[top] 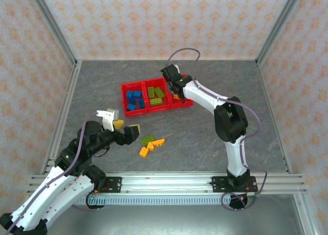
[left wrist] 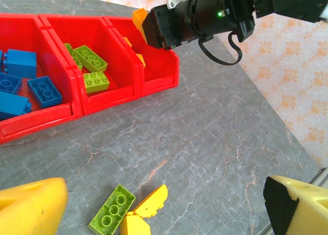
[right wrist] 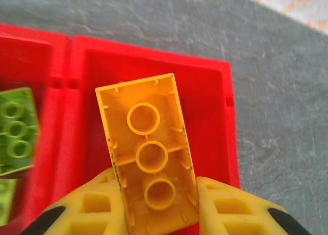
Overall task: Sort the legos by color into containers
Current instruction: Place the lego in the container.
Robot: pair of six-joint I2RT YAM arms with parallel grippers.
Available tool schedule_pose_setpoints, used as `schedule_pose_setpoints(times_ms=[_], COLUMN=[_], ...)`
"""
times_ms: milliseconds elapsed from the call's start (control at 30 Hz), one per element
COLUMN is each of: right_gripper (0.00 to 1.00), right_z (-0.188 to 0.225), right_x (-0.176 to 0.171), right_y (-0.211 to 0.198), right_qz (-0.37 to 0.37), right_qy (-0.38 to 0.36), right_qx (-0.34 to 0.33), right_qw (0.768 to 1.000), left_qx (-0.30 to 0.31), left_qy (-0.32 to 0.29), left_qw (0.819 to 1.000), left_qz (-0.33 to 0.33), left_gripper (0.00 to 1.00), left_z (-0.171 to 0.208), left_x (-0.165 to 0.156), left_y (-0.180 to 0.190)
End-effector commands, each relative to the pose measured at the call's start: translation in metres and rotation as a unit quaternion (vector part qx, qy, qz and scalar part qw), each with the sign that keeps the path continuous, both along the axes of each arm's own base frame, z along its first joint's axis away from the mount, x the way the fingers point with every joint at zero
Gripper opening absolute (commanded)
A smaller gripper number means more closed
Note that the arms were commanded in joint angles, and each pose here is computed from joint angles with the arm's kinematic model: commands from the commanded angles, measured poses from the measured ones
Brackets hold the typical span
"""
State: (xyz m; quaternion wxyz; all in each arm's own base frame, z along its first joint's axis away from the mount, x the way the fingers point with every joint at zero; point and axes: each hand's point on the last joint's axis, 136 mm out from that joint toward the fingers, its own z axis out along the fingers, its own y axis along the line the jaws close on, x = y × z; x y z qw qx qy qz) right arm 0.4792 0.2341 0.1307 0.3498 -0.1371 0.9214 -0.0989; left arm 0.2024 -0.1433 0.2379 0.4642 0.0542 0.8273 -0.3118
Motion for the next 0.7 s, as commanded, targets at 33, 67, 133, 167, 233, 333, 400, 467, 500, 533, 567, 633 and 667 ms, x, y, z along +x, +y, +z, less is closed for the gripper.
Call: schedule_pose_setpoints(times_ms=[33,67,133,167,233,333,400,467,500,533,567,633,667], right_gripper=[0.0,0.0,0.0,0.0,0.06,0.12,0.16,0.18,0.2,0.22,0.23,0.3,0.33], right_z=[-0.009,-0.014,-0.024,-0.027,-0.033,-0.035,-0.035,-0.032,-0.032,-0.03,-0.029,-0.027,-0.026], right_x=[0.008,0.009,0.01,0.01,0.01,0.009,0.01,0.01,0.011,0.011,0.01,0.01,0.009], right_y=[-0.018,-0.021,-0.024,-0.023,-0.023,-0.021,-0.02,-0.02,-0.02,-0.02,-0.02,-0.02,-0.02], right_qz=[-0.034,-0.039,-0.039,-0.037,-0.031,-0.026,-0.023,-0.023,-0.023,-0.024,-0.022,-0.022,-0.022], right_qy=[0.032,0.04,0.055,0.059,0.064,0.067,0.066,0.063,0.063,0.061,0.061,0.059,0.059], right_qx=[0.018,0.018,0.024,0.025,0.024,0.025,0.027,0.027,0.026,0.027,0.027,0.03,0.031], right_qw=[0.999,0.998,0.997,0.997,0.997,0.997,0.997,0.997,0.997,0.997,0.998,0.998,0.998], left_qx=[-0.002,-0.003,-0.003,-0.003,-0.003,-0.002,-0.002,-0.001,-0.001,-0.001,0.0,-0.001,-0.001], left_qy=[-0.015,-0.016,-0.016,-0.017,-0.016,-0.014,-0.013,-0.012,-0.012,-0.012,-0.011,-0.011,-0.011], left_qw=[1.0,1.0,1.0,1.0,1.0,1.0,1.0,1.0,1.0,1.0,1.0,1.0,1.0], left_qz=[-0.005,-0.006,-0.006,-0.006,-0.007,-0.006,-0.004,-0.002,-0.001,0.001,0.002,0.005,0.006], left_gripper=[0.99,0.99,0.99,0.99,0.99,0.99,0.99,0.99,0.99,0.99,0.99,0.99,0.99], left_z=[0.003,0.003,0.002,0.002,0.001,0.0,0.0,-0.001,-0.001,-0.001,-0.002,-0.002,-0.002], left_x=[0.001,0.001,0.001,0.001,0.001,0.002,0.003,0.004,0.004,0.005,0.005,0.006,0.007], left_y=[-0.002,-0.002,-0.002,-0.003,-0.003,-0.003,-0.002,-0.001,-0.001,0.0,0.0,0.001,0.002])
